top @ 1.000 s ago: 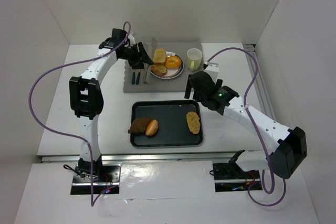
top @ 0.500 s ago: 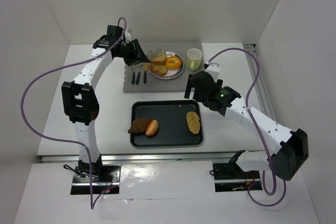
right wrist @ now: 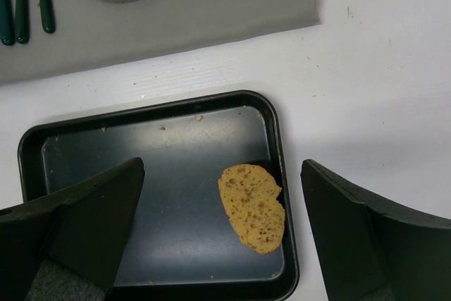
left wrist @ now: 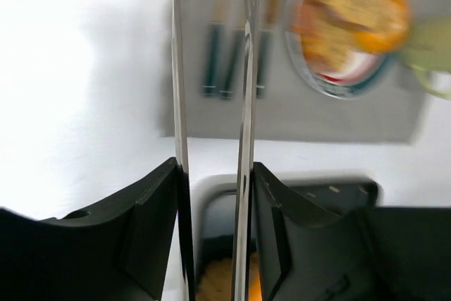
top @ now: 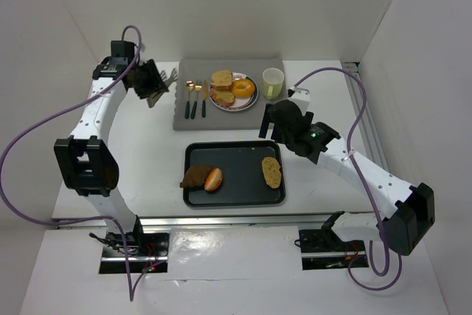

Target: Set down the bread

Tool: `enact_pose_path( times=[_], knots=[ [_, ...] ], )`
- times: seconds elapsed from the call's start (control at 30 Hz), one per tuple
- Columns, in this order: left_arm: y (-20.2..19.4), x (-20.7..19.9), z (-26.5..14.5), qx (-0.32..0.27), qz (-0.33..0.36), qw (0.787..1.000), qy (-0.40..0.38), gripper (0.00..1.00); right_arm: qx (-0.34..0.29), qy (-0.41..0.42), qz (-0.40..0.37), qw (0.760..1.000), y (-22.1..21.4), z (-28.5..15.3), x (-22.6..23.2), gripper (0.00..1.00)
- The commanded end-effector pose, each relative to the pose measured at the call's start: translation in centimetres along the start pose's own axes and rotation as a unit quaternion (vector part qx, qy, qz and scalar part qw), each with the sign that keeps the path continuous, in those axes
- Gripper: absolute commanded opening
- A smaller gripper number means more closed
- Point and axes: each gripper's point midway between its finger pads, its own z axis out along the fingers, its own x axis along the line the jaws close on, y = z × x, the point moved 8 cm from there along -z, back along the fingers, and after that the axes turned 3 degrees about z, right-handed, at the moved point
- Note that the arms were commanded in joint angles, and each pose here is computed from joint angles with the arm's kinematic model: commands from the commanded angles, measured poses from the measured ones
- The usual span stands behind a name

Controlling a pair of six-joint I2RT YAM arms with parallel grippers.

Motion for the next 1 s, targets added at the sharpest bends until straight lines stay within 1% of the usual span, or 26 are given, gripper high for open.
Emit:
enact_pose_path(
  times=[0.0,0.03,0.07,0.13,0.17,0.2,0.23,0.27,0.3,0.33,0.37,0.4,0.47,0.5,0.6,0.63,0.7,0.73,0.77,0.87,0.9,0.93,0.97],
  knots=[
    [-0.2,3.9,-1.0,-0.031,0.024,0.993,0.109,0.54,-0.020,0.018,0.012,1.000,0.9,-0.1,0.5,0.99],
    [0.2,5.0,-1.1,-0.054,0.021,0.988,0.143,0.53,-0.019,0.025,0.014,0.999,0.9,-0.1,0.7,0.99],
    [-0.6,5.8,-0.4,-0.048,0.019,0.986,0.161,0.51,-0.019,0.026,0.014,0.999,0.9,0.2,0.9,0.99],
    [-0.7,7.6,0.7,-0.047,0.011,0.981,0.190,0.51,-0.016,0.031,0.006,0.999,0.8,0.5,1.1,0.99],
    [-0.8,7.9,1.6,-0.047,0.006,0.981,0.190,0.54,-0.008,0.031,0.003,0.999,0.5,0.7,1.2,0.99],
    [-1.0,8.6,2.2,-0.037,0.001,0.980,0.196,0.55,-0.008,0.031,0.003,0.999,0.6,0.9,1.4,0.99],
    [-1.8,9.6,4.0,-0.013,-0.002,0.978,0.209,0.55,-0.008,0.031,0.003,0.999,0.6,0.9,1.4,0.99],
    [-1.7,10.2,4.6,-0.007,-0.007,0.977,0.214,0.58,-0.008,0.031,0.003,0.999,0.6,0.9,1.4,0.99],
    [-1.6,10.5,5.3,-0.002,-0.008,0.977,0.215,0.59,-0.008,0.031,-0.002,0.999,0.6,0.9,1.4,0.99],
    [-1.8,11.3,5.8,0.010,-0.013,0.974,0.228,0.61,-0.011,0.034,0.000,0.999,0.7,0.9,1.5,0.99],
    [-2.6,12.1,6.8,0.030,-0.016,0.970,0.240,0.78,-0.011,0.034,0.000,0.999,0.8,0.9,1.5,0.99],
    [-2.5,12.1,6.7,0.035,-0.016,0.968,0.248,0.86,-0.011,0.034,0.000,0.999,0.8,0.9,1.5,0.99],
    [-2.4,12.1,6.5,0.038,-0.021,0.966,0.254,0.98,-0.008,0.025,-0.004,1.000,0.5,1.1,1.4,0.99],
    [-2.2,11.9,6.0,0.032,-0.020,0.967,0.252,1.00,-0.008,0.025,-0.004,1.000,0.5,1.1,1.4,0.99],
    [-1.5,10.6,4.3,0.015,-0.019,0.973,0.227,1.00,0.000,0.018,-0.010,1.000,0.3,1.6,1.5,0.99],
    [-0.5,9.6,2.7,-0.010,-0.016,0.976,0.215,1.00,0.000,0.017,-0.010,1.000,0.6,1.6,1.7,0.99],
    [0.1,8.2,0.9,-0.035,-0.008,0.979,0.200,1.00,0.013,0.000,-0.022,1.000,0.2,2.4,1.8,0.99],
    [-0.7,7.4,0.4,-0.031,-0.006,0.980,0.195,1.00,0.018,-0.005,-0.025,1.000,0.1,2.6,2.0,0.99],
    [-0.6,5.8,-1.4,-0.054,0.007,0.981,0.184,1.00,0.024,-0.010,-0.025,0.999,0.1,3.1,2.3,0.99],
    [-2.2,3.6,-3.1,-0.059,0.039,0.984,0.163,1.00,0.036,-0.027,-0.036,0.998,-0.3,3.9,2.4,0.99],
    [-3.1,1.4,-4.4,-0.062,0.055,0.990,0.115,1.00,0.035,-0.026,-0.031,0.999,-0.2,4.0,2.6,0.99],
    [-4.0,0.5,-4.9,-0.055,0.063,0.992,0.090,1.00,0.039,-0.030,-0.033,0.998,-0.4,4.3,2.7,0.99],
    [-5.8,-0.5,-4.4,-0.038,0.077,0.995,0.059,1.00,0.036,-0.027,-0.031,0.999,-0.1,4.2,2.8,0.99]
  ],
)
